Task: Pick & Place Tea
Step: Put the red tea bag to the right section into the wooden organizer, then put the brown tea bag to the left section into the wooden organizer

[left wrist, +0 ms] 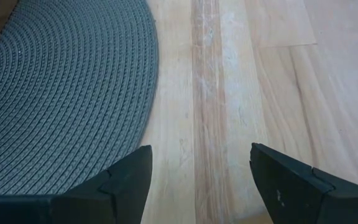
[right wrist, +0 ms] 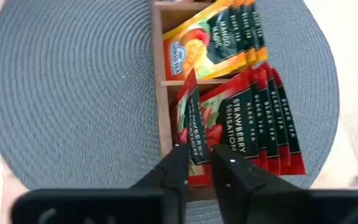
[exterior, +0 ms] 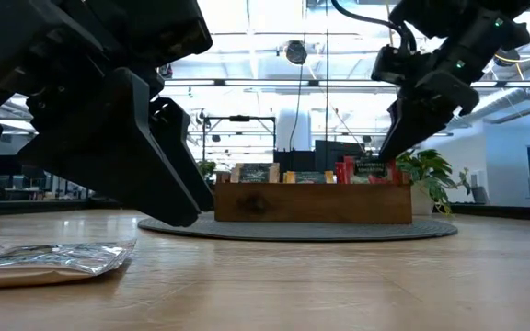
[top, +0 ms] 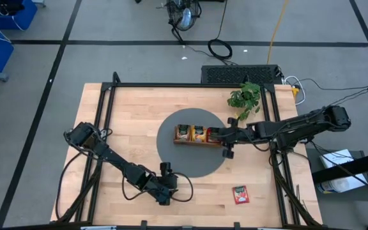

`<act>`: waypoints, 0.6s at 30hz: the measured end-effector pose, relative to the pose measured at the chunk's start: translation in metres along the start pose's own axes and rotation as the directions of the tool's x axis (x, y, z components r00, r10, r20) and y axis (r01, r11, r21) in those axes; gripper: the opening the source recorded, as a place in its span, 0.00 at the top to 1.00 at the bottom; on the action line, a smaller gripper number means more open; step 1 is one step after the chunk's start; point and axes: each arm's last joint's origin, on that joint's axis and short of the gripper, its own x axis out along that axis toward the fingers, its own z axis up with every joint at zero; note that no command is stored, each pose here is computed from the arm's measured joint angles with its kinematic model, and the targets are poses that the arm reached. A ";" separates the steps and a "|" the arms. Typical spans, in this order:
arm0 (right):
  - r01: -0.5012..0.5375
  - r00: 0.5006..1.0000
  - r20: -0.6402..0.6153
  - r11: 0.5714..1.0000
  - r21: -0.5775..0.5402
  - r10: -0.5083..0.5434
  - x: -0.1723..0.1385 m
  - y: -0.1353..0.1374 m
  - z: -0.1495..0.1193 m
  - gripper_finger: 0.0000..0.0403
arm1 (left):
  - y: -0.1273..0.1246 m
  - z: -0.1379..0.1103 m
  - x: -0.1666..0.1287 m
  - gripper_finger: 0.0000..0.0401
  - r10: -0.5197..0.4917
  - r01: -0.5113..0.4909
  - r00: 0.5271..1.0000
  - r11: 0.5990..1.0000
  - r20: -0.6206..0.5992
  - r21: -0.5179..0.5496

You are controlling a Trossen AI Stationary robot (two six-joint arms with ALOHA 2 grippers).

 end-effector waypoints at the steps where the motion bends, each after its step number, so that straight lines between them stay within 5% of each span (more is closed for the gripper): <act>1: 0.007 1.000 0.003 1.000 0.019 -0.007 0.000 0.000 0.000 0.84 | 0.000 0.000 0.000 0.33 0.000 0.000 1.000 1.000 0.000 0.000; 9: 0.068 0.994 0.086 0.998 -0.007 -0.067 -0.007 -0.001 0.016 0.63 | 0.000 0.000 0.000 0.33 0.001 -0.001 1.000 1.000 -0.001 0.008; 18: -0.058 0.977 0.199 0.993 -0.104 0.078 -0.036 0.038 0.038 0.63 | -0.002 0.001 -0.001 0.33 -0.035 0.035 0.999 0.999 0.004 -0.012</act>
